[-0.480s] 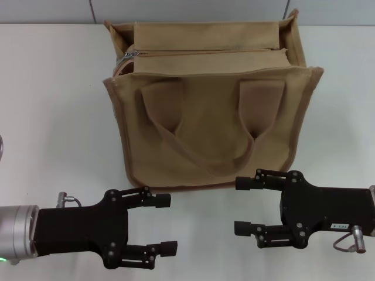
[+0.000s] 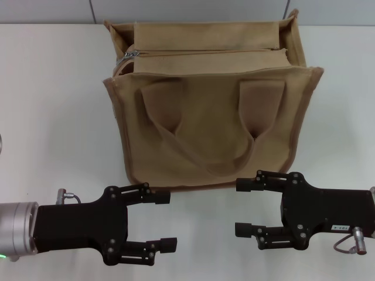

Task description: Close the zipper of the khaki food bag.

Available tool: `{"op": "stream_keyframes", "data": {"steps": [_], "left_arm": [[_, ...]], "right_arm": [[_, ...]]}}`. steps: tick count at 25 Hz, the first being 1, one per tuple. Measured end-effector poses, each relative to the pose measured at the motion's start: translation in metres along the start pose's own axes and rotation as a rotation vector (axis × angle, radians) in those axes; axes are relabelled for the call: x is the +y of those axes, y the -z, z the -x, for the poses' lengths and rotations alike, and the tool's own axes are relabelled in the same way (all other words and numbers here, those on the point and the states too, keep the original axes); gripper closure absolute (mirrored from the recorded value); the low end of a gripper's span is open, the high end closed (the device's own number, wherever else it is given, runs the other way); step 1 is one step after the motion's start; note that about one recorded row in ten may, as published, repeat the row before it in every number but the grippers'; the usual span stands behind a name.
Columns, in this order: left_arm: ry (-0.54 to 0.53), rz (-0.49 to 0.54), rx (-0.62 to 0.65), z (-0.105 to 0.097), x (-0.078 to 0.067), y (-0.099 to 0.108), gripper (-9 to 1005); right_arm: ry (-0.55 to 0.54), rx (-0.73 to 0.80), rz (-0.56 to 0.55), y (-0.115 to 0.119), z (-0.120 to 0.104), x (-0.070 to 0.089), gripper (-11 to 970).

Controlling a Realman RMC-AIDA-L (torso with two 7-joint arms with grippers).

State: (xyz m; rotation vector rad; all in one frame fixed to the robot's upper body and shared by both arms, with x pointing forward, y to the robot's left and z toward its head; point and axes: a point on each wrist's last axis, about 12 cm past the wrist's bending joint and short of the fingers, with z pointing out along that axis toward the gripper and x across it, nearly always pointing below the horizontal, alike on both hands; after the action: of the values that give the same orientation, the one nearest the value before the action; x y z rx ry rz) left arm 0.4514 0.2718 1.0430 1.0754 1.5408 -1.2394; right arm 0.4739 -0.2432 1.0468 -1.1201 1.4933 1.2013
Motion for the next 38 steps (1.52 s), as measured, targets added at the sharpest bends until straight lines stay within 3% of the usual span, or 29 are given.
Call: {"op": "stream_keyframes", "data": {"steps": [5,13,17,18,21,24,26,28,29,38], "left_arm": [[-0.005,-0.015,-0.024,0.005,-0.001,0.001,165],[-0.089,-0.009,-0.258,0.037,0.004,0.008,164],[-0.165,0.172,-0.485,0.058,0.018,0.012,165],[-0.165,0.172,-0.485,0.058,0.018,0.012,165],[-0.217,0.330,-0.595,0.067,0.028,0.025,165],[-0.223,0.374,-0.599,0.067,0.031,0.028,164],[-0.225,0.526,-0.506,0.060,0.045,0.045,165],[-0.223,0.542,-0.487,0.059,0.046,0.047,166],[-0.210,0.574,-0.411,0.052,0.049,0.055,166],[-0.157,0.548,-0.201,0.032,0.049,0.062,165]], "right_arm": [[0.000,-0.003,-0.003,0.000,0.000,0.000,190],[0.004,-0.004,-0.008,0.001,0.001,-0.001,190],[0.014,-0.005,-0.009,0.001,0.001,-0.001,190],[0.016,-0.005,-0.008,0.001,0.001,-0.001,190],[0.018,-0.007,-0.009,0.001,0.002,-0.002,190],[0.020,-0.010,-0.006,0.002,0.002,-0.001,190],[0.021,-0.011,-0.006,0.002,0.003,-0.001,191],[0.021,-0.011,-0.006,0.002,0.003,-0.001,191],[0.021,-0.011,-0.006,0.002,0.002,-0.001,191],[0.017,-0.018,-0.017,0.004,0.003,-0.001,191]]}}
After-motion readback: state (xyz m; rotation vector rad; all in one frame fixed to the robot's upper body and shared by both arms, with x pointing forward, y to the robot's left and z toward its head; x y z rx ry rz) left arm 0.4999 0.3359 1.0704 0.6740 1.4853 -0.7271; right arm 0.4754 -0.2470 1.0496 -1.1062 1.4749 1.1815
